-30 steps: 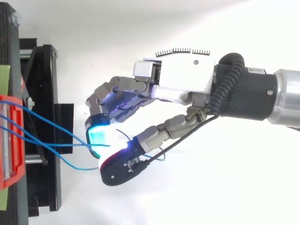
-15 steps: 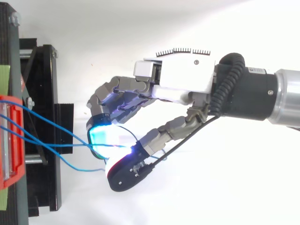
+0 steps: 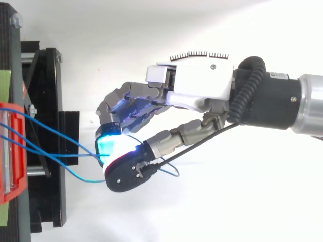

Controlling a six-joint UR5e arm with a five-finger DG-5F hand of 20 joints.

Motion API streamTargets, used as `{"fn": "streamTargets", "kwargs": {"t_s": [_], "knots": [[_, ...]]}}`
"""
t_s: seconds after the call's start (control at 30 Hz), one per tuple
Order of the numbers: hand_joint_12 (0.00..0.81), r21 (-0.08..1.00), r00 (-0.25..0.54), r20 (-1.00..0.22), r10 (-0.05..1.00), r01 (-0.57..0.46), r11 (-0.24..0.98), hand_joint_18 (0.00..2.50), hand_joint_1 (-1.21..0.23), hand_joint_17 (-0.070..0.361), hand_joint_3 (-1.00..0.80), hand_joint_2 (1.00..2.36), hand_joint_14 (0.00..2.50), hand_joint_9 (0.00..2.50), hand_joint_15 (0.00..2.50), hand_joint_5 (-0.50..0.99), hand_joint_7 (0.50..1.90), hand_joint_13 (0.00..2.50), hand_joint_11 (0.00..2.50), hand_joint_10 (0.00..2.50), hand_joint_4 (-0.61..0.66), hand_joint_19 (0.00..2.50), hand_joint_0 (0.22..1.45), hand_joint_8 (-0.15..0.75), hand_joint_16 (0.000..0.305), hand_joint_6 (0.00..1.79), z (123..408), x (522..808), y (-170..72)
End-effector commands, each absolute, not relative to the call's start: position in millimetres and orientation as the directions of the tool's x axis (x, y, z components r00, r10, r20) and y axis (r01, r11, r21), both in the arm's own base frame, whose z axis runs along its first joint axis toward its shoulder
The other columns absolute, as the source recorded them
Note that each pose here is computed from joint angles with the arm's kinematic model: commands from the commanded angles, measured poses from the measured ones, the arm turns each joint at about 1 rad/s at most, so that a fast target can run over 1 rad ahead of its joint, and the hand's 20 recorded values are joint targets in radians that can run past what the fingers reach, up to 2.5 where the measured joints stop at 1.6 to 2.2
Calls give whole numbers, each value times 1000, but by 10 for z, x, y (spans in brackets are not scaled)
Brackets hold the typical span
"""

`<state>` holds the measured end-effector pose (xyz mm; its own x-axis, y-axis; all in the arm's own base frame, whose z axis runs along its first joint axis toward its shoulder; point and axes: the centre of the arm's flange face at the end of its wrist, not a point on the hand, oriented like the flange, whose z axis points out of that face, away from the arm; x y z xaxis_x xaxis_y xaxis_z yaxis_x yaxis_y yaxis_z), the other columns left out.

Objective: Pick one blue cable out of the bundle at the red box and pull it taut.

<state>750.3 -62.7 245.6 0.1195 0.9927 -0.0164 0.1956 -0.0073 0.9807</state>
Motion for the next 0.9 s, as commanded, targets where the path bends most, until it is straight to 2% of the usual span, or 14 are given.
{"fn": "streamTargets", "kwargs": {"t_s": [0.0,0.13,0.23,0.47,0.6,0.87], "knots": [[431,981,120,-16,993,196,-8,528,-702,140,-328,1012,2,660,80,-131,1156,393,300,9,197,267,571,373,62,778,2456,7503,-627],[431,981,119,-17,993,196,-6,528,-745,139,-257,1016,2,658,74,-132,1265,392,322,9,188,267,576,376,62,772,2456,7503,-627],[431,981,119,-17,993,196,-6,540,-759,139,-213,1019,1,668,71,-147,1186,396,334,9,200,258,578,373,62,826,2456,7503,-627],[429,981,118,-17,993,194,-7,547,-801,138,-225,1020,2,660,66,-149,1199,395,336,9,217,247,604,370,61,831,2463,7507,-625],[429,981,121,-17,993,193,-7,550,-827,138,-217,1021,0,655,60,-152,1262,396,339,9,197,233,615,366,61,830,2464,7508,-628],[429,981,119,-17,993,194,-7,564,-840,138,-197,1021,0,667,58,-150,1282,404,335,9,245,218,622,368,61,846,2473,7504,-627]]}}
